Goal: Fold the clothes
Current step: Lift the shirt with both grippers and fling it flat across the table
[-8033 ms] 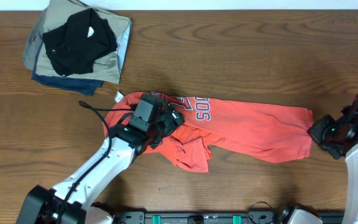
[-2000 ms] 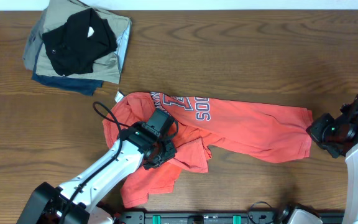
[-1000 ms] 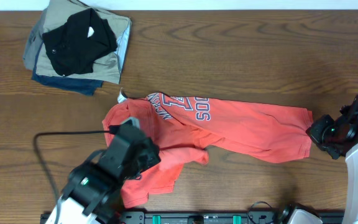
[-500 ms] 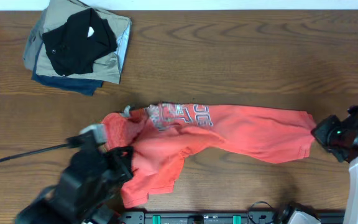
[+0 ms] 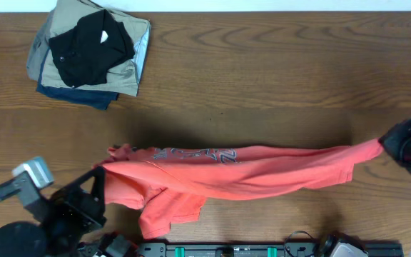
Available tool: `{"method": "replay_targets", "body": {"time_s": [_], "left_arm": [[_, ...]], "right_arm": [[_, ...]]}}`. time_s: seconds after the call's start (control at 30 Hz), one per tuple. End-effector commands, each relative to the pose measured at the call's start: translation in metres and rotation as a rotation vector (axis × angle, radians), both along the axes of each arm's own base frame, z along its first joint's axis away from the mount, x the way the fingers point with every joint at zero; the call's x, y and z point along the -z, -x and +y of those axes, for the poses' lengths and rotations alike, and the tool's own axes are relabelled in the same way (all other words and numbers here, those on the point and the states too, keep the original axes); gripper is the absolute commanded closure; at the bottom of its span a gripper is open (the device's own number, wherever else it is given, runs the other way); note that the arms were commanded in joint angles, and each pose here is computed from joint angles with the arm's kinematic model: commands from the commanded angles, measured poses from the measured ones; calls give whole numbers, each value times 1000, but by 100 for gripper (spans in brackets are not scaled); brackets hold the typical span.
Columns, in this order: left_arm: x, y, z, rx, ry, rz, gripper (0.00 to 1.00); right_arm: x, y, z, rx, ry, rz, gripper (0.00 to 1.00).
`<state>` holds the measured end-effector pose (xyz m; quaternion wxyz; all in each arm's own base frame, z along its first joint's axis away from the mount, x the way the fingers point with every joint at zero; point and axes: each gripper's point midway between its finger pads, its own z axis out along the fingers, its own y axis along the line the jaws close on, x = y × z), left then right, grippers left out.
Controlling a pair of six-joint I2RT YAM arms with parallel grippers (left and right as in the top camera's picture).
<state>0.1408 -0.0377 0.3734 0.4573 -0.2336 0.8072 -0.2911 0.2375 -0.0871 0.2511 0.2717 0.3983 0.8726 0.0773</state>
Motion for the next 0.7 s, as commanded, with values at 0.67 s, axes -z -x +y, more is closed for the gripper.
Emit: {"method": "replay_targets", "body": {"time_s": [0.67], "left_arm": [[-33, -268, -71, -276, -412, -296, 94]], "right_arm": [[-73, -125, -68, 83, 148, -435, 99]]}}
